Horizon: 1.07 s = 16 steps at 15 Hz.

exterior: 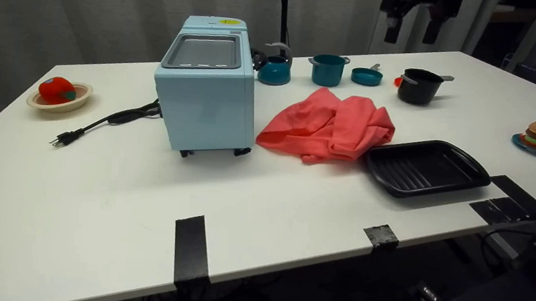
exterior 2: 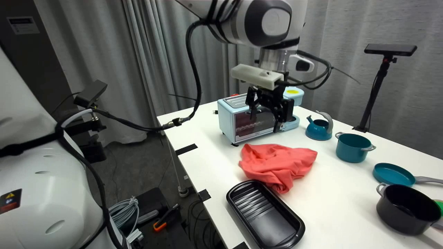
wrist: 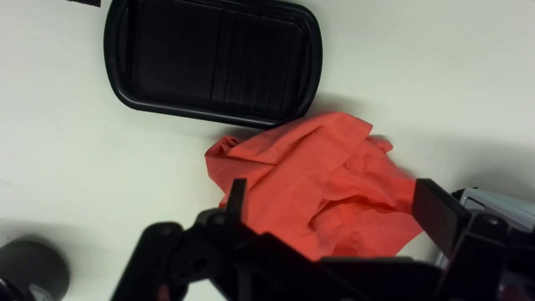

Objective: Unfold the peach shirt on the table.

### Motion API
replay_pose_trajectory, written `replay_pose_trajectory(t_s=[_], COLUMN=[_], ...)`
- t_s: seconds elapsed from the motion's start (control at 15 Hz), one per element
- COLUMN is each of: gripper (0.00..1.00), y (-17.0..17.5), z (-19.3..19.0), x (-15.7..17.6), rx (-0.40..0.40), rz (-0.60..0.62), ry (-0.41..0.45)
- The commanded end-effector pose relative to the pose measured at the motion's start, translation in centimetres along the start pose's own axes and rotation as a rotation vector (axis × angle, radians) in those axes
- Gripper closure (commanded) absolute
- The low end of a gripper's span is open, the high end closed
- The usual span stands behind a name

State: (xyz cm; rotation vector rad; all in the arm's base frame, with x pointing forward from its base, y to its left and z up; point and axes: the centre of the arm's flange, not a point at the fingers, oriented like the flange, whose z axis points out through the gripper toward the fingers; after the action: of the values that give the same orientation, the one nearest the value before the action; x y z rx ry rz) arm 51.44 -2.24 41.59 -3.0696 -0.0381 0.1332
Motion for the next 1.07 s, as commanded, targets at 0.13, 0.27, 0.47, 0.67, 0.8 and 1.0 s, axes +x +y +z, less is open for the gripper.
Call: replay_pose_trajectory(t_s=[0.13,0.27,0.47,0.67,0.8,1.0], gripper=[0.0,0.0,0.0,0.0,0.0,0.0], y=[0.0,0.2,0.1,-1.7,-3.3,-5.9], z=[4.6,5.8,6.2,10.1,12.8,17.2], x=[3.0,4.4,5.3,6.1,6.6,7.1], rx=[-0.03,-0.042,-0.053,-0.05,-0.05,-0.062], rz=[-0.025,-0.031,-0.043,-0.115,-0.166,-0.231], ry=[-0.066,-0.083,-0.082,-0.1,-0.123,-0.167])
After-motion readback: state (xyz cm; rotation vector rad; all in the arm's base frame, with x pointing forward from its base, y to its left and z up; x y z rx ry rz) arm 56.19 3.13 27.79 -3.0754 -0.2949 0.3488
